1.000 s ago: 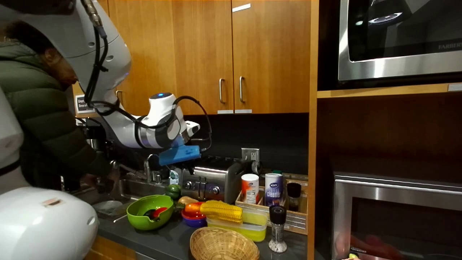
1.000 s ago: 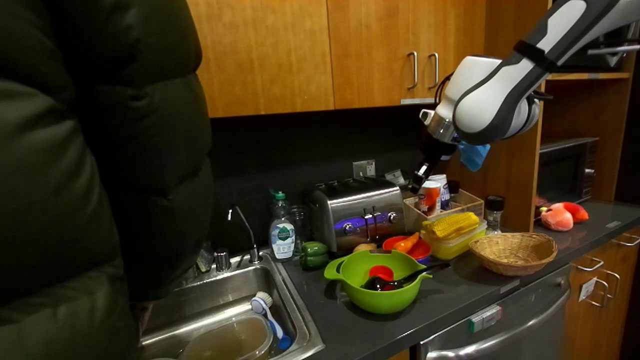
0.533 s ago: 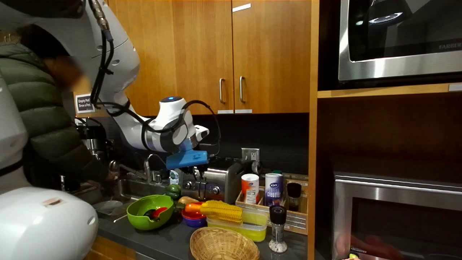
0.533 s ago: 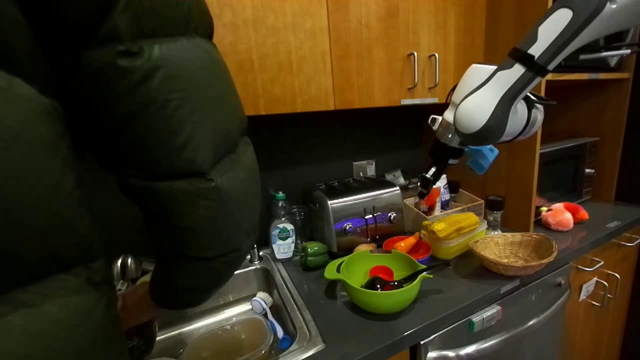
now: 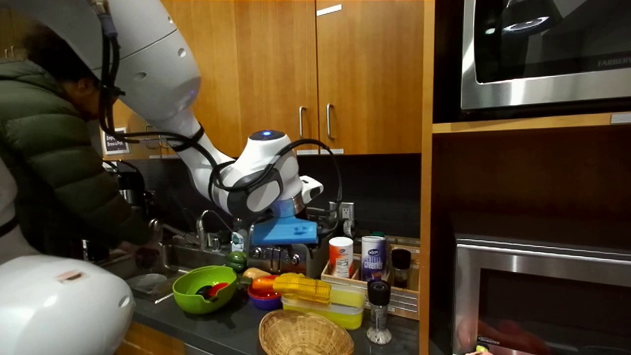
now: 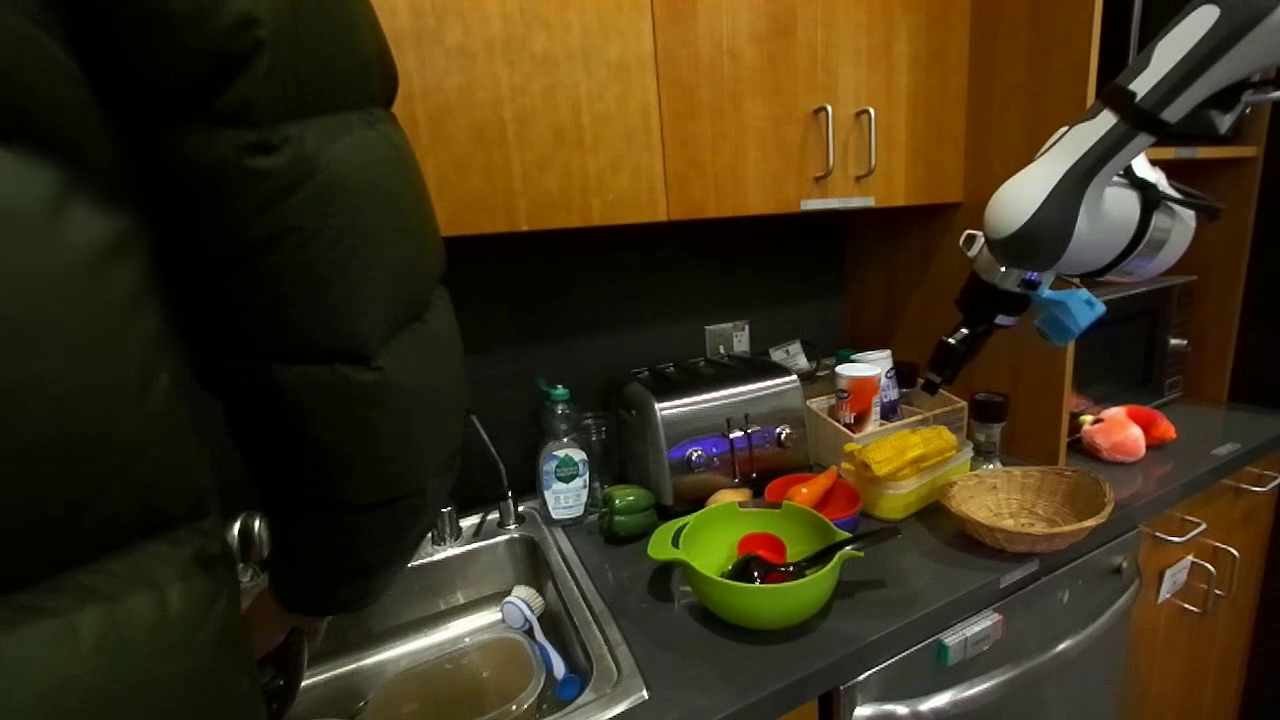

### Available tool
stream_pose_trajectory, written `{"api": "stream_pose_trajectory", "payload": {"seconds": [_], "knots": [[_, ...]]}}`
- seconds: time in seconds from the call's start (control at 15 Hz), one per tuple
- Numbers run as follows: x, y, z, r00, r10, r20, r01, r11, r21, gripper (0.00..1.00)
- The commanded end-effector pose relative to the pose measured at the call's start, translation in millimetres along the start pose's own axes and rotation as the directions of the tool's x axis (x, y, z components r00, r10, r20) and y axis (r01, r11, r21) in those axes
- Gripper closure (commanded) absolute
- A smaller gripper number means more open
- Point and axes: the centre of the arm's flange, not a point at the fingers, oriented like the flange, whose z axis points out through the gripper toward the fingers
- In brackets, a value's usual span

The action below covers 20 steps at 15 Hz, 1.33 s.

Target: Push the right lever on the toaster downwards.

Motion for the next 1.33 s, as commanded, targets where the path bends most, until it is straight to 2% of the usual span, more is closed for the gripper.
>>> {"api": "stream_pose_trajectory", "payload": {"seconds": [0.0,0.2,0.73,0.93,1.0,1.27], "knots": [[-6.3,-13.3,-7.8,0.999,-0.043,0.005,0.043,0.998,0.035,0.76],[6.2,-44.0,-1.5,0.993,-0.113,0.025,0.112,0.993,0.048,0.99],[50.5,-136.7,11.7,0.951,-0.305,0.041,0.304,0.952,0.044,1.0],[63.2,-150.9,13.0,0.946,-0.322,0.037,0.321,0.946,0.034,1.0],[50.4,-143.1,9.6,0.948,-0.317,0.032,0.315,0.948,0.047,0.99],[56.9,-148.8,12.0,0.946,-0.322,0.032,0.321,0.946,0.046,0.99]]}}
